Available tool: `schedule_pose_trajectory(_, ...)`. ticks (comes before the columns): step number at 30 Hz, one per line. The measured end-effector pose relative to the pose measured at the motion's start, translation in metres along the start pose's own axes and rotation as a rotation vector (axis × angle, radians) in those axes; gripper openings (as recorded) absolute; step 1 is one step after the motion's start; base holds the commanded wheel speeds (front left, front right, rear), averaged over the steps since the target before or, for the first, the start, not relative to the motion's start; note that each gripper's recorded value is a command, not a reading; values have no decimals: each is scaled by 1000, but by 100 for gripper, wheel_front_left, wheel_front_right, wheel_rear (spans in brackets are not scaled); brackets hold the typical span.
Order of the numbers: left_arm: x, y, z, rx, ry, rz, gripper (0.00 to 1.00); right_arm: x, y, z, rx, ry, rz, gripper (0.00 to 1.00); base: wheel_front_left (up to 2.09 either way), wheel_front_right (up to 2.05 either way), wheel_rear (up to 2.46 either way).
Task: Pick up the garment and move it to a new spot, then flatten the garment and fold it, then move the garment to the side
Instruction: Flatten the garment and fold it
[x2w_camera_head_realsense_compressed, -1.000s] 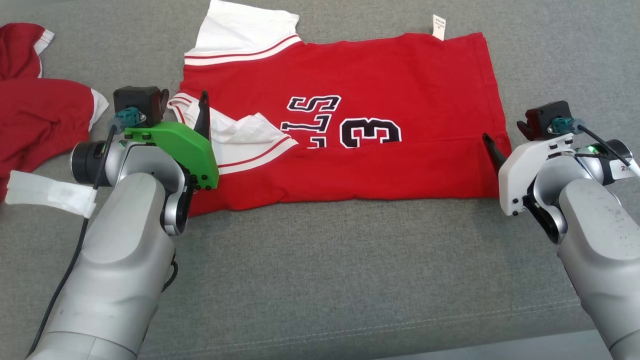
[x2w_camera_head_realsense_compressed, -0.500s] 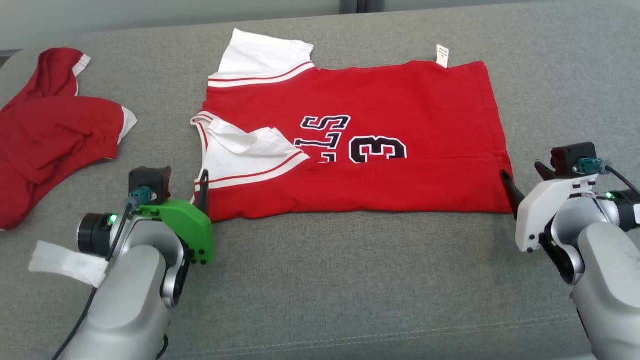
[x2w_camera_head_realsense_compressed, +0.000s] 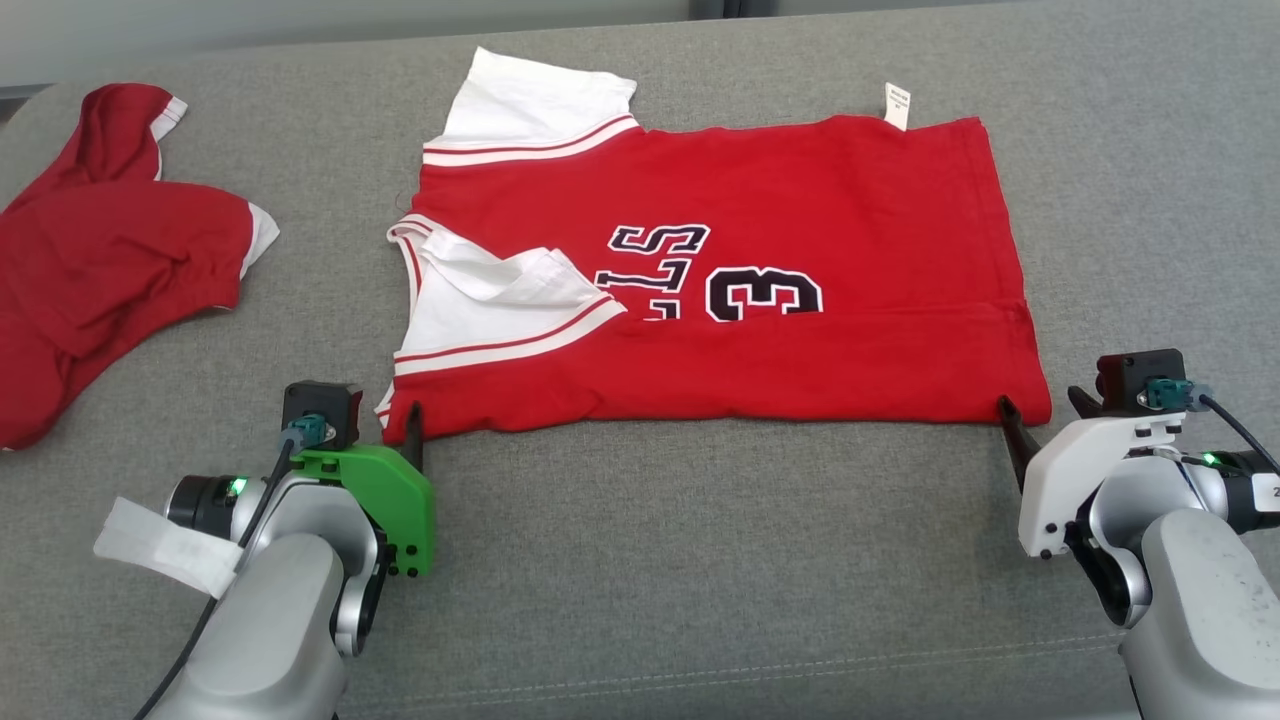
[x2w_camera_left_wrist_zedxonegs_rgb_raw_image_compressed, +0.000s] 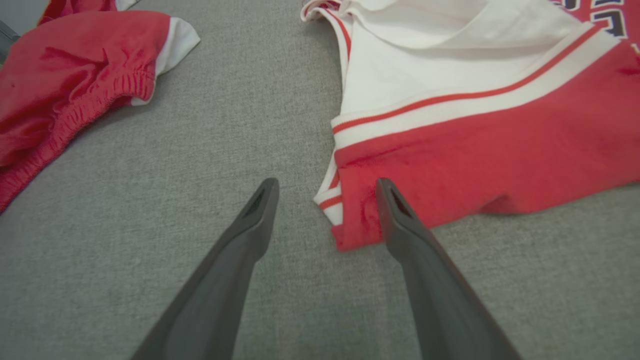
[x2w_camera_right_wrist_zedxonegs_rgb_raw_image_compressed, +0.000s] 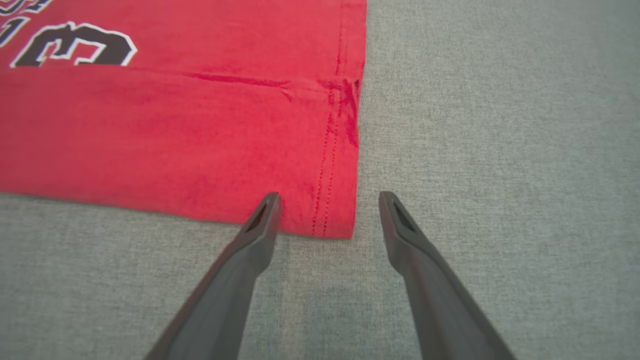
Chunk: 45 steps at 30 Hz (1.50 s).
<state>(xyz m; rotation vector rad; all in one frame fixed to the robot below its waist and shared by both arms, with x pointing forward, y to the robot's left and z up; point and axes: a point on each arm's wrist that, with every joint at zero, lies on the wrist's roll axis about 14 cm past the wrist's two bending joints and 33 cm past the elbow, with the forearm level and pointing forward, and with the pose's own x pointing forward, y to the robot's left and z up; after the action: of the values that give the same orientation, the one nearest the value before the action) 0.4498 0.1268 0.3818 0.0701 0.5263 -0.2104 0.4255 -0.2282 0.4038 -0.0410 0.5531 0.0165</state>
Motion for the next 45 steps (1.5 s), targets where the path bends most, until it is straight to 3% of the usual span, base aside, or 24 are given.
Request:
schedule_pose_trajectory(15, 13, -8, -15, -10, 92, -33, 100, 13, -1, -22, 48, 81, -32, 100, 0, 0, 0)
schedule_pose_trajectory(16, 14, -9, -15, -13, 93, -35, 93, 15, 0, -22, 52, 81, -31, 100, 0, 0, 0)
schedule_pose_trajectory(17, 15, -9, -15, -13, 97, -39, 45, 16, 1, -23, 56, 86, -28, 100, 0, 0, 0)
schedule_pose_trajectory(18, 15, -10, -15, -14, 98, -43, 11, 17, 2, -24, 60, 90, -26, 71, 0, 0, 0)
schedule_pose_trajectory(19, 16, -12, -16, -16, 101, -50, 0, 18, 3, -24, 67, 90, -23, 24, 0, 0, 0)
schedule_pose_trajectory(20, 16, -13, -17, -18, 104, -54, 0, 19, 4, -23, 67, 89, -20, 0, 0, 0, 0)
schedule_pose_trajectory(30, 3, -21, -19, -90, 91, -65, 0, 10, 3, -18, 89, 58, -18, 0, 0, 0, 0)
schedule_pose_trajectory(45, -59, -33, -32, -192, 81, -73, 0, -46, -11, -19, 165, 36, -32, 0, 0, 0, 0)
